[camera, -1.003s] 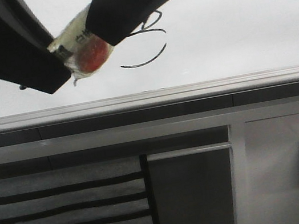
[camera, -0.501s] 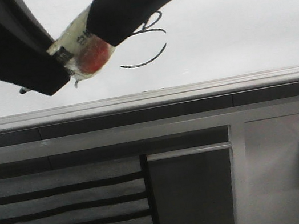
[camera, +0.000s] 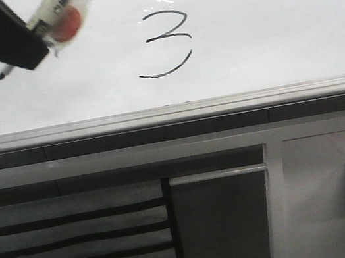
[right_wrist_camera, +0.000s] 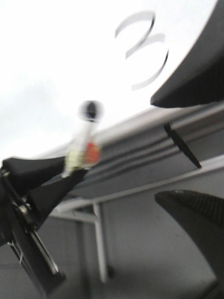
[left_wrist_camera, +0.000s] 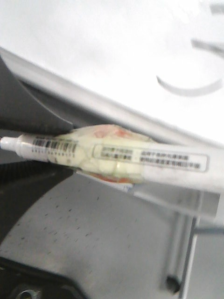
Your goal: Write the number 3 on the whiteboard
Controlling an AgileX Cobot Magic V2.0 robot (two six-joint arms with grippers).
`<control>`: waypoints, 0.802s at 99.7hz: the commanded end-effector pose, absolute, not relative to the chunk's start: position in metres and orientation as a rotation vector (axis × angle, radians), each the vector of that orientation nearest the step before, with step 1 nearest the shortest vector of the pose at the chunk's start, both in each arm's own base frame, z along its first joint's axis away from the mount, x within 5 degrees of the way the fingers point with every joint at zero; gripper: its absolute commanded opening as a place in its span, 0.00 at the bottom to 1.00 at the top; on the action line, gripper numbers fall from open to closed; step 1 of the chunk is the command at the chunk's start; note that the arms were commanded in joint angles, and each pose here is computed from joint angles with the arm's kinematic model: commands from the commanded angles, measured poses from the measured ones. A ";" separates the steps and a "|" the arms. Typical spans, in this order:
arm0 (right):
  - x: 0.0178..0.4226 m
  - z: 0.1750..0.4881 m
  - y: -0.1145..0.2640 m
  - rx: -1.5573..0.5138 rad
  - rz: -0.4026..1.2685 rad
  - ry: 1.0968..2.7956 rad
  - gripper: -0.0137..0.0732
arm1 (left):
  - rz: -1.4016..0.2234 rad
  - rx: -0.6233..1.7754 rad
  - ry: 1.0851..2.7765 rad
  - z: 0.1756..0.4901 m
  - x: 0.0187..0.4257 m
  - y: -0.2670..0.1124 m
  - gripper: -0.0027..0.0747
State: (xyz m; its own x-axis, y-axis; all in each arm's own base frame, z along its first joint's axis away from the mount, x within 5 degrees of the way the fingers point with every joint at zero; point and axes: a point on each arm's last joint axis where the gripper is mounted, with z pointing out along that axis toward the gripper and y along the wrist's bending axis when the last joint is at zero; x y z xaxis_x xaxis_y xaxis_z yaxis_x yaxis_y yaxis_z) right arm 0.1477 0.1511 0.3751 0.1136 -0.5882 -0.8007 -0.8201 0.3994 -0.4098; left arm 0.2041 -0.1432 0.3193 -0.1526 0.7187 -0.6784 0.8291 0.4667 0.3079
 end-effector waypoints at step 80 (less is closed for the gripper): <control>0.117 0.412 0.100 -1.099 0.233 1.550 0.56 | -0.256 0.325 2.052 0.295 0.302 -0.089 0.01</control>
State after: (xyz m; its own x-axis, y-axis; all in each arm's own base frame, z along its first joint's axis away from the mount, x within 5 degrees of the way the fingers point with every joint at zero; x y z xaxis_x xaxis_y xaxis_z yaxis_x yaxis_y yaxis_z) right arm 0.1171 0.1021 0.3978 0.0623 -0.5572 -0.8280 -0.7730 0.4978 -0.3932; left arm 0.2996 -0.0909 0.2767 -0.5277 0.1754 -0.8311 0.3707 0.9279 -0.0396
